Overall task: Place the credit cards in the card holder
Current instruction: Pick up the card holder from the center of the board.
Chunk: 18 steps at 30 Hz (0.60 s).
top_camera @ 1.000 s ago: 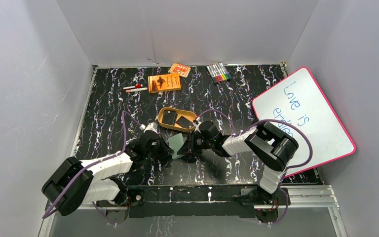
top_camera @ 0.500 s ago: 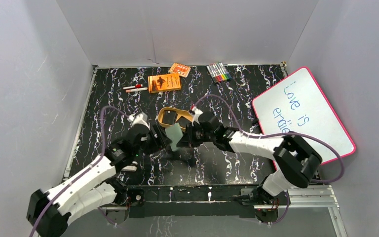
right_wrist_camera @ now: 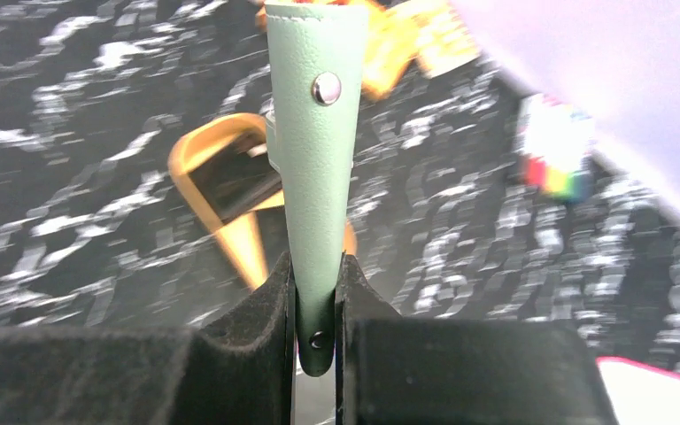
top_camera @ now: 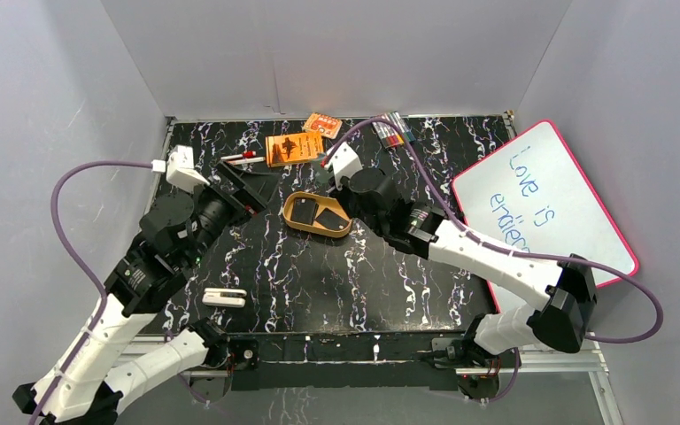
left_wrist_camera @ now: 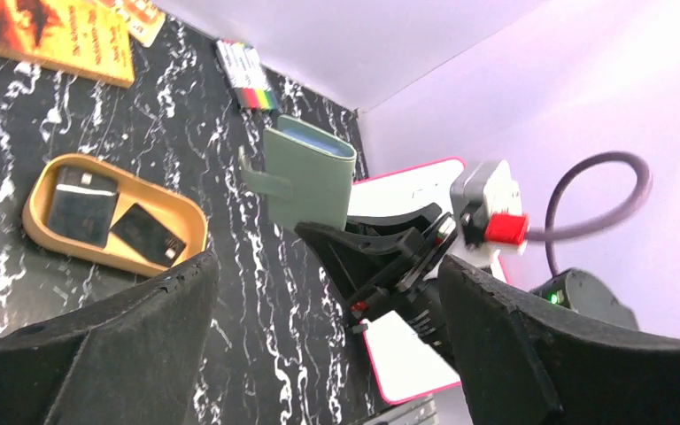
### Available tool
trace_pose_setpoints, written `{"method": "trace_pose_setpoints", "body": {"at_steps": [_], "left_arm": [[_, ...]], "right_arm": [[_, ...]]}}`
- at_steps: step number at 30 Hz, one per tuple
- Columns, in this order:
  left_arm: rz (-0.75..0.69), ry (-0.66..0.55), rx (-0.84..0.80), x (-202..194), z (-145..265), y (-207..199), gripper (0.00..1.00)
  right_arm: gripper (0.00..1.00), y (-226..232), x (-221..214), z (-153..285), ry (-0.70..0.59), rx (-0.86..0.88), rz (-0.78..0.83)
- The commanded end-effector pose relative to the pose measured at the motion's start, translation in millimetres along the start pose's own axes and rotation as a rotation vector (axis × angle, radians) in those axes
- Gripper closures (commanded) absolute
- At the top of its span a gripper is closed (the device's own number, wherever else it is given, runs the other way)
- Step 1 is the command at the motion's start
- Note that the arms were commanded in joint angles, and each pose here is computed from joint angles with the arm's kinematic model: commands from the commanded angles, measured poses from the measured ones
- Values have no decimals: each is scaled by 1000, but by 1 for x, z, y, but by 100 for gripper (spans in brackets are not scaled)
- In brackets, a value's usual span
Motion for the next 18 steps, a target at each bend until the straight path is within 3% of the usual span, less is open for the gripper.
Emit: {"method": "trace_pose_setpoints", "body": {"at_steps": [1, 6, 12, 18], "left_arm": [[-9, -63, -68, 13, -16, -25, 9], [-30, -125, -123, 31, -21, -50, 9], [-27, -80, -164, 32, -31, -74, 11], [38, -48, -296, 25, -31, -92, 8]], "right_arm": [[100, -71, 52, 27, -159, -445, 309], [100, -99, 91, 56, -368, -695, 581], [100, -85, 123, 91, -630, -801, 897], [100, -74, 128, 111, -691, -850, 1072]]}}
Point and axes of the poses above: each gripper's point midway between its finger pads, its own z axis back along the fingers, its own y axis along the line the jaws close on, x = y × z, the point moved 4 cm from there along z, back along the fingers, and after that the axes turned 8 degrees about z, right-handed, at the moved point
